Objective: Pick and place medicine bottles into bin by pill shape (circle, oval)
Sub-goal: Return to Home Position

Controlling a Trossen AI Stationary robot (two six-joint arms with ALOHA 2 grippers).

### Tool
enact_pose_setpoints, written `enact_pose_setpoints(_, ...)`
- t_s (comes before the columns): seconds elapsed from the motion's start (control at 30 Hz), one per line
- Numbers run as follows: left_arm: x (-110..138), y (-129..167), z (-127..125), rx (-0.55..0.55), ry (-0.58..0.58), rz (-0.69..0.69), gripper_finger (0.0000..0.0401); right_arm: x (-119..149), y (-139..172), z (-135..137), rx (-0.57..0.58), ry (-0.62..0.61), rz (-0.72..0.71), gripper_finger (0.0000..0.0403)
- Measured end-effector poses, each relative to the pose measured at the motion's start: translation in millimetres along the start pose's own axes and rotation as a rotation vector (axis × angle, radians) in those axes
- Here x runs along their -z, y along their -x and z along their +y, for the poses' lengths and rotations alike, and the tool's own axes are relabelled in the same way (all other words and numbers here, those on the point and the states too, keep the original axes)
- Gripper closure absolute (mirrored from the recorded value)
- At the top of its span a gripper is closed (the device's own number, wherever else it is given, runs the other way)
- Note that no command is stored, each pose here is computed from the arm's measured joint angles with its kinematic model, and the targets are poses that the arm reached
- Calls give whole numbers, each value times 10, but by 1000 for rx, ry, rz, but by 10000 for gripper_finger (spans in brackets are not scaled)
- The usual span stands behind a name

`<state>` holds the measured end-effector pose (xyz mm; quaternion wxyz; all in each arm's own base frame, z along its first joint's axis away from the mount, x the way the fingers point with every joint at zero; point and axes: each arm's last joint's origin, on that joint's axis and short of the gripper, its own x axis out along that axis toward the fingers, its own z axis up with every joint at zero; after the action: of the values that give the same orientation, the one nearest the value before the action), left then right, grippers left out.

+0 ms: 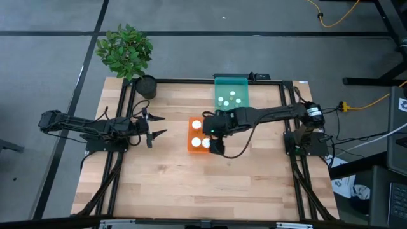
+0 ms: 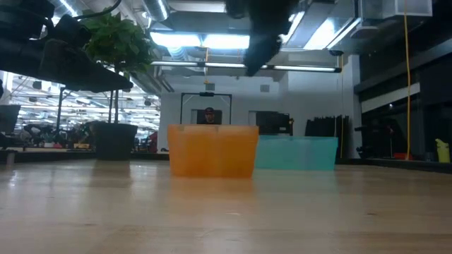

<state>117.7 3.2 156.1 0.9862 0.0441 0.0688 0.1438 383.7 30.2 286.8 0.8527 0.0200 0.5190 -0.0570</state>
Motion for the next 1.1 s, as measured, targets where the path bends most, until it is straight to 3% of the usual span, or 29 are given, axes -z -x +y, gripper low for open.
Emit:
enact_pose_setpoints(0.13, 0, 0, 0, 0, 0, 0, 144, 213, 251, -27, 49, -44, 21, 137)
enact_pose_setpoints(0.27, 1, 0, 0, 0, 0, 0, 144, 569, 540, 69, -4, -42, -67, 137)
enact_pose_setpoints(0.57, 0, 0, 0, 0, 0, 0, 144, 1502, 1051, 17, -229, -28, -610, 137)
enact_pose_setpoints(0.8, 0, 0, 0, 0, 0, 0, 144, 2131, 892, -172, -248, -7, -846, 137)
enact_pose_setpoints(1.0, 1, 0, 0, 0, 0, 0, 144, 2568, 665, -318, -154, -67, -862, 137)
enact_pose_setpoints(1.1, 1, 0, 0, 0, 0, 0, 144, 2754, 500, -352, -164, -89, -885, 137)
